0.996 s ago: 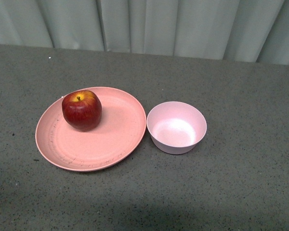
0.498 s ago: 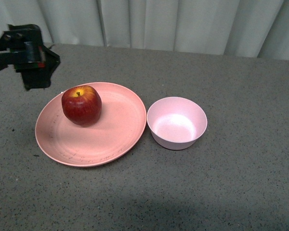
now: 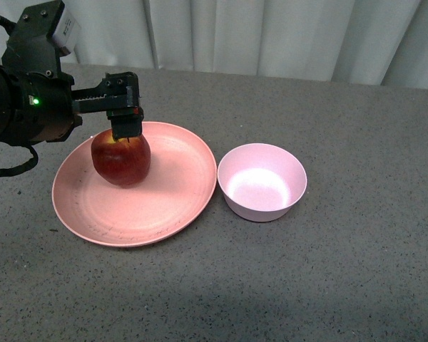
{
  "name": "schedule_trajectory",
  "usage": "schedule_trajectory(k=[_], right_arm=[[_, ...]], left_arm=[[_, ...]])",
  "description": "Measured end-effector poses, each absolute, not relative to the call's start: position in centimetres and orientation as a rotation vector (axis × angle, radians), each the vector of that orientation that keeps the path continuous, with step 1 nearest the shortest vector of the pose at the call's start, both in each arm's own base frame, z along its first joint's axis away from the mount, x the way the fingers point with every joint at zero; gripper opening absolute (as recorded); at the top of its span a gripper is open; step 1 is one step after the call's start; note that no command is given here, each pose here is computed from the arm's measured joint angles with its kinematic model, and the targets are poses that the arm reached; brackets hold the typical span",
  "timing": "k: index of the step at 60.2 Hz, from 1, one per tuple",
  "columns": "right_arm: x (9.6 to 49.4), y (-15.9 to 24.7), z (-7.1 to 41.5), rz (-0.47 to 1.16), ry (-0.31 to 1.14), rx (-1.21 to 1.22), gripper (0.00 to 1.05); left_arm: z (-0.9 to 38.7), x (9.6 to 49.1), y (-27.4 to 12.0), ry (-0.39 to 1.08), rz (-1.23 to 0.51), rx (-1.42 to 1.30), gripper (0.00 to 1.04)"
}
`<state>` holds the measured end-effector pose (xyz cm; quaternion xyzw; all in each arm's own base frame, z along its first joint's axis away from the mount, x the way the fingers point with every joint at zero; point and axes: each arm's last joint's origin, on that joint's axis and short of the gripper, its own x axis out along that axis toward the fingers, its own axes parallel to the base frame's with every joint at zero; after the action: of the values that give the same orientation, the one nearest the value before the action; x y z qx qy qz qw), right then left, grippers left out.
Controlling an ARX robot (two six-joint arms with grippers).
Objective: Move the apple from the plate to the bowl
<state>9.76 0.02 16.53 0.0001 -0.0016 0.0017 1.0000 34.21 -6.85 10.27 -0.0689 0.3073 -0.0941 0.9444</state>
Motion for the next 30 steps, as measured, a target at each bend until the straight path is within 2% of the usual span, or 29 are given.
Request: schedule_trajectory(k=[30], right_arm=[[9.8,0.0,16.5,0.003,-0.003,0.0,0.95]], left_arm=[[7.8,34.9,-6.8,0.718,-0.213,-0.159,0.98]])
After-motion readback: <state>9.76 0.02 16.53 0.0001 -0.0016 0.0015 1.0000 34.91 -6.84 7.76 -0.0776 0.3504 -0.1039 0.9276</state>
